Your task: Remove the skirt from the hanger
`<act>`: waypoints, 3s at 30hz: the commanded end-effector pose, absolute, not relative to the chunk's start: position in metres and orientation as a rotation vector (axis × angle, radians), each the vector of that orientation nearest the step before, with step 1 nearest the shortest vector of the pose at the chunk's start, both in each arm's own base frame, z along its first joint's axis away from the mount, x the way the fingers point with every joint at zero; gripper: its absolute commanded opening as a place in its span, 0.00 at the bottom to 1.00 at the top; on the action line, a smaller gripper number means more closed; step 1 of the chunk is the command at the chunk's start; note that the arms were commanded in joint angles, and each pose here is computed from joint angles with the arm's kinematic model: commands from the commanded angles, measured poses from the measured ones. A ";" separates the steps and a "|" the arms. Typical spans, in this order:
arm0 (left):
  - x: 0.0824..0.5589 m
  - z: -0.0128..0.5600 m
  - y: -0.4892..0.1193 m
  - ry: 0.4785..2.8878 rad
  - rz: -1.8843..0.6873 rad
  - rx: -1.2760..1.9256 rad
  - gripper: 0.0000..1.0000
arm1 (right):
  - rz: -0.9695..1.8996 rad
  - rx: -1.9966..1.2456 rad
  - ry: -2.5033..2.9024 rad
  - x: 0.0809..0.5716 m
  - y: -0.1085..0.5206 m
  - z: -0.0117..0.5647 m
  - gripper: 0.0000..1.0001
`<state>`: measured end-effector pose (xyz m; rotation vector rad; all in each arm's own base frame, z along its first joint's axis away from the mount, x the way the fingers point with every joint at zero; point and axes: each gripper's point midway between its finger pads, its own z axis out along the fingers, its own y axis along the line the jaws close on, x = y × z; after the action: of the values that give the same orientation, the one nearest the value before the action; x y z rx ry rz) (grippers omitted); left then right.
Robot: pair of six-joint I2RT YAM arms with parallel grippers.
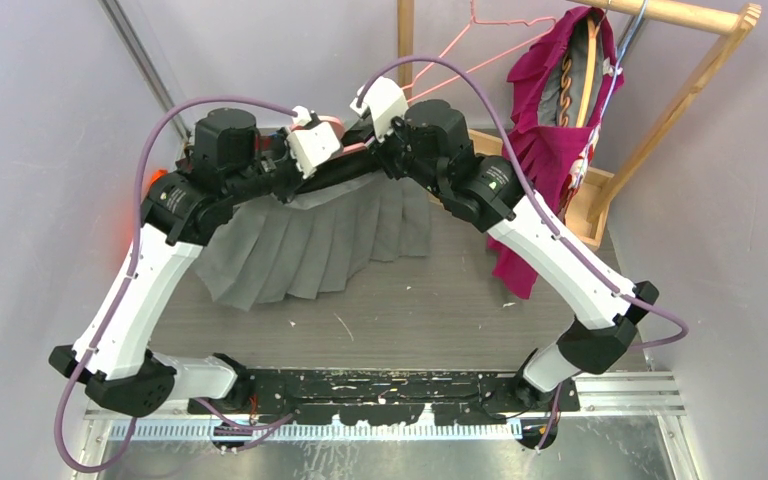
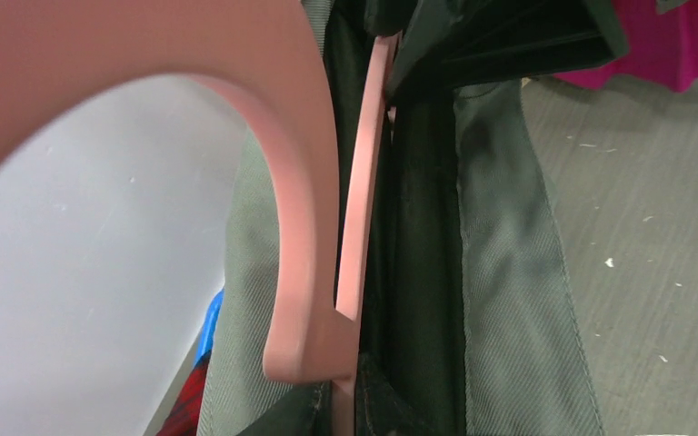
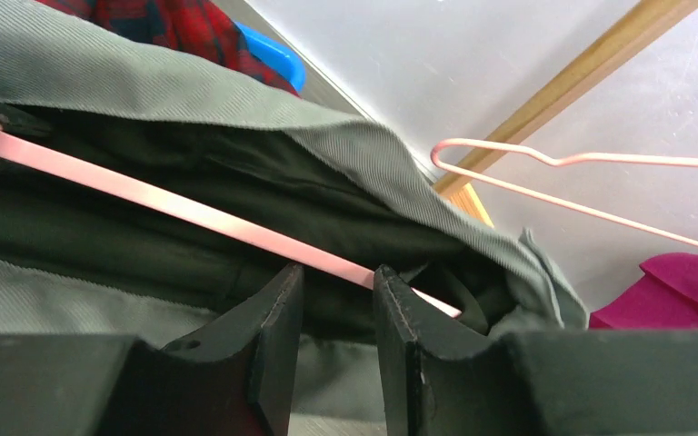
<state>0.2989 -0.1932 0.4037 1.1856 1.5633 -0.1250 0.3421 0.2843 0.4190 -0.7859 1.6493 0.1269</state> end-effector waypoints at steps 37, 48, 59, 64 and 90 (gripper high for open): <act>0.220 0.437 -0.253 1.300 -0.678 1.446 0.00 | 0.463 -1.097 1.630 0.237 0.295 0.416 0.53; 0.240 0.420 -0.260 1.360 -0.660 1.450 0.00 | 0.374 -1.064 1.569 0.236 0.273 0.451 0.52; 0.234 0.432 -0.259 1.330 -0.673 1.440 0.00 | 0.329 -1.132 1.587 0.247 0.285 0.425 0.50; 0.230 0.434 -0.257 1.324 -0.673 1.435 0.00 | 0.334 -1.138 1.605 0.252 0.293 0.416 0.50; 0.224 0.430 -0.258 1.331 -0.704 1.409 0.00 | 0.187 -0.954 1.641 0.291 0.289 0.412 0.01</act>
<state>0.2429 -0.2482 0.3961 1.4601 1.4498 -0.6315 0.2459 0.3056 0.3868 -1.2104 1.6566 0.3714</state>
